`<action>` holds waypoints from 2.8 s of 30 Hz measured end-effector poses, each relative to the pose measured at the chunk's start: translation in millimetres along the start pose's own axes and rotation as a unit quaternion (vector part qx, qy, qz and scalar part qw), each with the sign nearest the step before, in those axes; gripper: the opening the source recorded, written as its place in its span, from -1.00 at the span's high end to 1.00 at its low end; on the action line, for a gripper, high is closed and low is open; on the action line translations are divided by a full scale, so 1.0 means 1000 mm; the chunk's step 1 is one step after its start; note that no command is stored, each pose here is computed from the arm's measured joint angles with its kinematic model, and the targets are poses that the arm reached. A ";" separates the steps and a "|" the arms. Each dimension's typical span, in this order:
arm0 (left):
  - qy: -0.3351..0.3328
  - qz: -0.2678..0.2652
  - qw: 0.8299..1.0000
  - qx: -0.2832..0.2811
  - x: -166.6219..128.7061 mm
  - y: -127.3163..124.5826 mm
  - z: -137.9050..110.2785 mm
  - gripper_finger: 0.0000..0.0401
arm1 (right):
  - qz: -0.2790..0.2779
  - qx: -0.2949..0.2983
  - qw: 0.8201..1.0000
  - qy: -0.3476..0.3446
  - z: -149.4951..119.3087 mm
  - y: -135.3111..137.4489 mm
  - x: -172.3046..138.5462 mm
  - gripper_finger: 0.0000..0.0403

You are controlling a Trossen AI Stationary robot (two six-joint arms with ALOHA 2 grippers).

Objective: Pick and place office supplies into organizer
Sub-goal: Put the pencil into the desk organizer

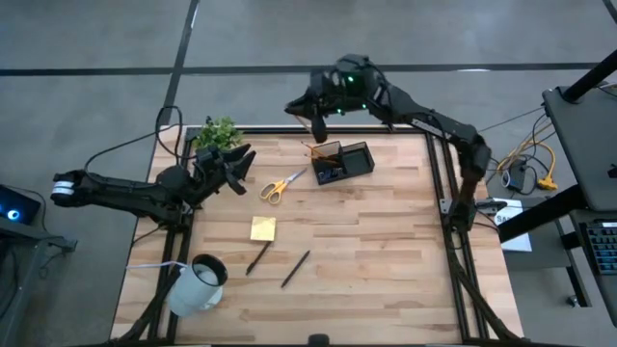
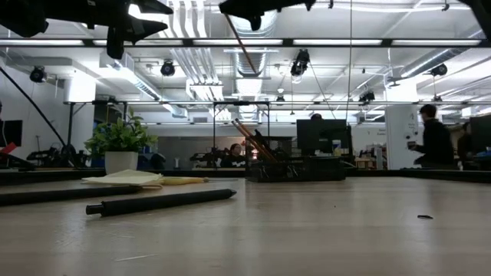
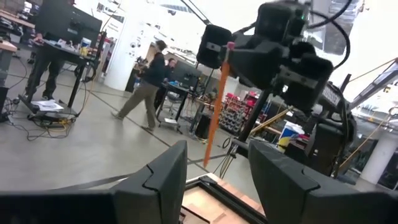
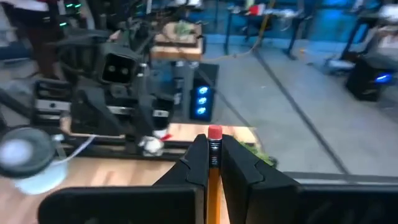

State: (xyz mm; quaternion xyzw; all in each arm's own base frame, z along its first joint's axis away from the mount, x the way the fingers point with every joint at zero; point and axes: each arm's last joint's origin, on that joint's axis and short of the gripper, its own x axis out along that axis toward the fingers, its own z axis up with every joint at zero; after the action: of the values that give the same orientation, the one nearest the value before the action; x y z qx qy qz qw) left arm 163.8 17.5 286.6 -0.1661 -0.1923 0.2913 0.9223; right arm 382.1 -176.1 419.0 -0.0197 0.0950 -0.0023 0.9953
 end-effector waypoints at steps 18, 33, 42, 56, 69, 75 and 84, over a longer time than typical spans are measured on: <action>0.000 0.000 1.000 -0.001 0.000 0.000 0.000 0.21 | -0.031 0.006 0.998 -0.054 -0.100 -0.015 -0.014 0.95; 0.001 0.000 1.000 -0.002 0.000 0.000 0.000 0.21 | -0.069 0.011 0.995 -0.065 -0.156 -0.030 -0.028 0.95; 0.003 0.001 1.000 -0.002 0.001 0.000 -0.002 0.21 | -0.082 0.008 0.995 -0.049 -0.183 -0.024 -0.032 0.94; 0.001 0.000 1.000 -0.006 0.001 0.000 -0.001 0.21 | -0.083 0.012 0.996 -0.044 -0.198 -0.036 -0.014 0.94; -0.008 -0.003 1.000 -0.011 0.001 -0.001 0.001 0.21 | -0.069 0.013 0.998 0.005 -0.208 -0.035 -0.009 0.94; -0.008 -0.003 1.000 -0.011 0.001 -0.001 0.001 0.21 | -0.066 0.014 0.998 0.014 -0.214 -0.035 -0.008 0.94; -0.008 -0.003 1.000 -0.012 0.001 -0.001 0.001 0.21 | -0.065 0.017 0.997 0.032 -0.218 -0.035 -0.008 0.75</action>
State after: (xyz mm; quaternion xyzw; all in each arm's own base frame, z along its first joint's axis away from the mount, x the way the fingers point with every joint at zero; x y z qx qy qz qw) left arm 164.1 17.3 288.1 -0.1741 -0.2034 0.2878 0.9195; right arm 333.3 -219.0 207.8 -0.0086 0.1254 -0.0691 0.9897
